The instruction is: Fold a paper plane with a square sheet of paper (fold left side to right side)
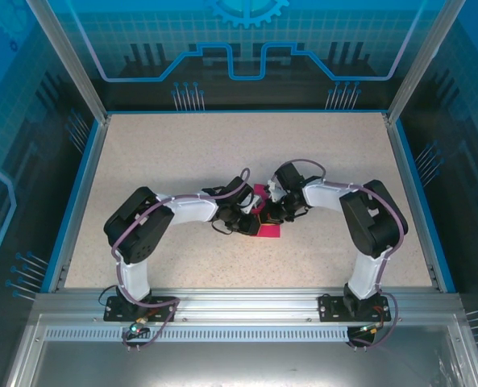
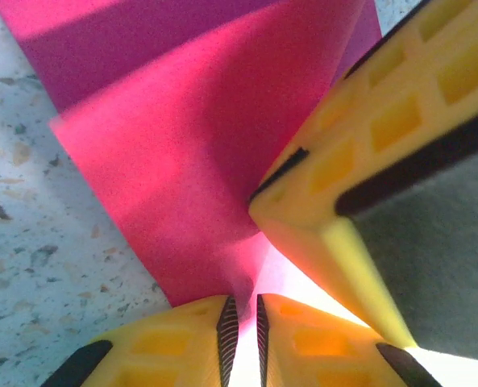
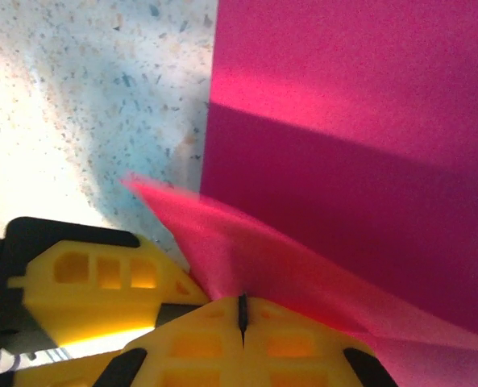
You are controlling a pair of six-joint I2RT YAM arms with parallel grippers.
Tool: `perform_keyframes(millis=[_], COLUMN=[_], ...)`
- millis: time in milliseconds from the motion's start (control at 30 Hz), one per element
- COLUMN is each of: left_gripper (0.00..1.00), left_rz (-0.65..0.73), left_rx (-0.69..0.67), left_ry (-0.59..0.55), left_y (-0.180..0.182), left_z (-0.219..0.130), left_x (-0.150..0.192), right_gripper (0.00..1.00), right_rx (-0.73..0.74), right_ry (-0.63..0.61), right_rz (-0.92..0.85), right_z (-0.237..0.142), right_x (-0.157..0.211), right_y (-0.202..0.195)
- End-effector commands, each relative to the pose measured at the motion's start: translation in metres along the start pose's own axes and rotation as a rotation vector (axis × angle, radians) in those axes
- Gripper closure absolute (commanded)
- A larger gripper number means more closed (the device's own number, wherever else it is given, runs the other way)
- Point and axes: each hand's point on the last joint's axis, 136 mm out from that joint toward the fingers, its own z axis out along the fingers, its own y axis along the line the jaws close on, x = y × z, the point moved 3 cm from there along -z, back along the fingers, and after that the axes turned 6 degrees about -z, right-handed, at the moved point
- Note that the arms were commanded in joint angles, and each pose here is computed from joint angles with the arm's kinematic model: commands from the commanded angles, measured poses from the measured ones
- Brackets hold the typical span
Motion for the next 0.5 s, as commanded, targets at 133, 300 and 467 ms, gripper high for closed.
perform_keyframes(millis=[133, 300, 467], left_gripper=[0.80, 0.80, 0.80], left_rz=[-0.035, -0.040, -0.043], left_rx=[-0.164, -0.172, -0.174], left_ry=[0.136, 0.147, 0.153], left_y=[0.038, 0.041, 0.043], left_z=[0.023, 0.026, 0.028], left_x=[0.037, 0.039, 0.041], right_gripper=[1.00, 1.00, 1.00], right_rx=[0.094, 0.139, 0.160], right_ry=[0.080, 0.074, 0.072], right_rz=[0.005, 0.008, 0.020], right_z=[0.003, -0.005, -0.012], right_x=[0.013, 0.010, 0.001], right_y=[-0.020, -0.035, -0.047])
